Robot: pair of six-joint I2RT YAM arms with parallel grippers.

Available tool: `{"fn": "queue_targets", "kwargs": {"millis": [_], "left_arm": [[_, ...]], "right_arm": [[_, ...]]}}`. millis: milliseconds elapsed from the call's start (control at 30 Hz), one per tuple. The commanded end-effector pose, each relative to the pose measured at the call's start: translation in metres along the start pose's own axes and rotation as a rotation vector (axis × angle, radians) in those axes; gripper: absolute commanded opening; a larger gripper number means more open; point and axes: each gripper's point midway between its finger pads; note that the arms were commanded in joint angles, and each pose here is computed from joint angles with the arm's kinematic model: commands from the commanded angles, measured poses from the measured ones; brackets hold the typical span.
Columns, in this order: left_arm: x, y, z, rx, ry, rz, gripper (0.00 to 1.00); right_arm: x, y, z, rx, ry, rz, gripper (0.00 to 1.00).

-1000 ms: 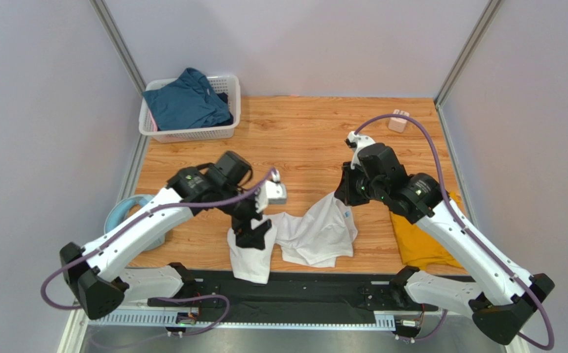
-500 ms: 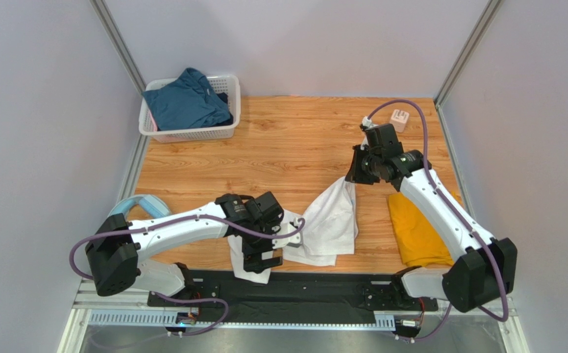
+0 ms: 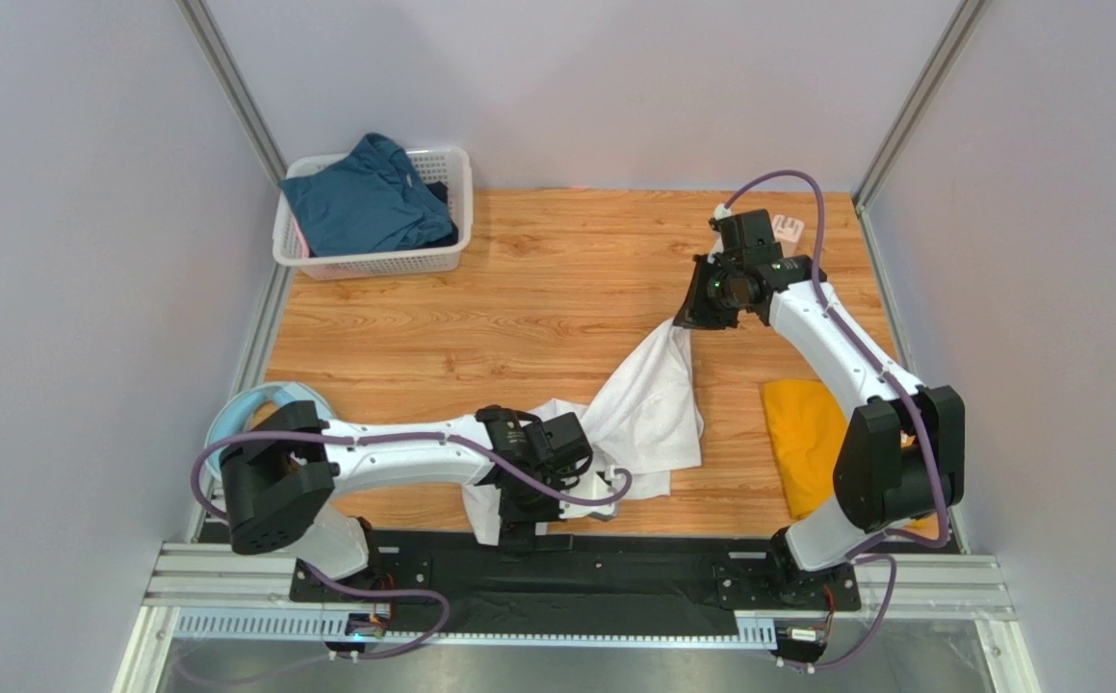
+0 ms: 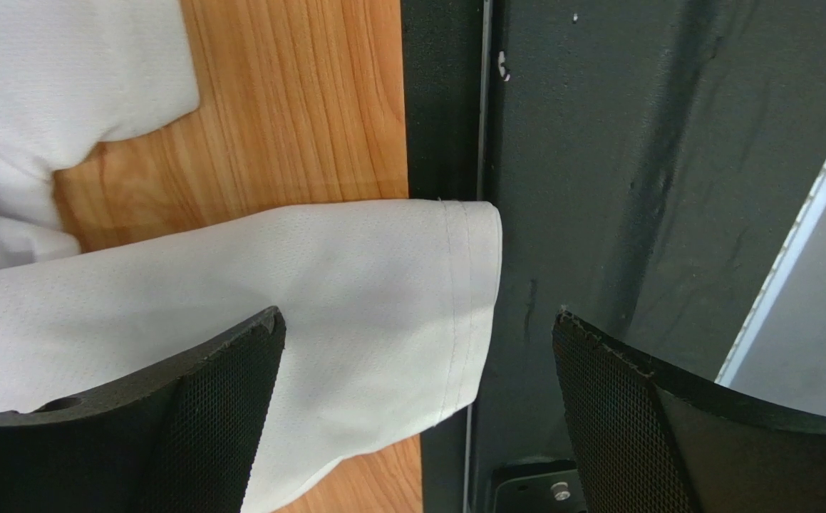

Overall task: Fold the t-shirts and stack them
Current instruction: Flatten out the tshirt

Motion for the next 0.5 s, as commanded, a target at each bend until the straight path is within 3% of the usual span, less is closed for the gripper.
{"fn": "queue_targets", "kwargs": {"millis": [0, 167, 267, 467], "left_arm": [[0.010, 0.010, -0.006, -0.037, -0.029, -0.002, 1.00], [0.007, 0.029, -0.001, -0.045, -0.043, 0.064, 1.00], [0.005, 0.038, 0.001, -0.049, -0.046, 0.100, 0.93], [0.005, 0.037, 0.009, -0.004, -0.038, 0.097, 0.23]], "right_arm": [[0.028, -0.007, 0.016, 0.057, -0.007, -0.081, 0.00], [0.025, -0.008, 0.018, 0.068, -0.004, -0.080, 0.00], [0.023, -0.009, 0.019, 0.079, -0.003, -0.081, 0.00], [0.019, -0.008, 0.019, 0.086, -0.001, -0.074, 0.00]]}}
Point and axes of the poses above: each gripper's point midway between its finger pads, its own y axis out along the fingers, its own z axis along the line the jaws close on, x = y × z, and after that the axes turned 7 degrees about -y, right-handed
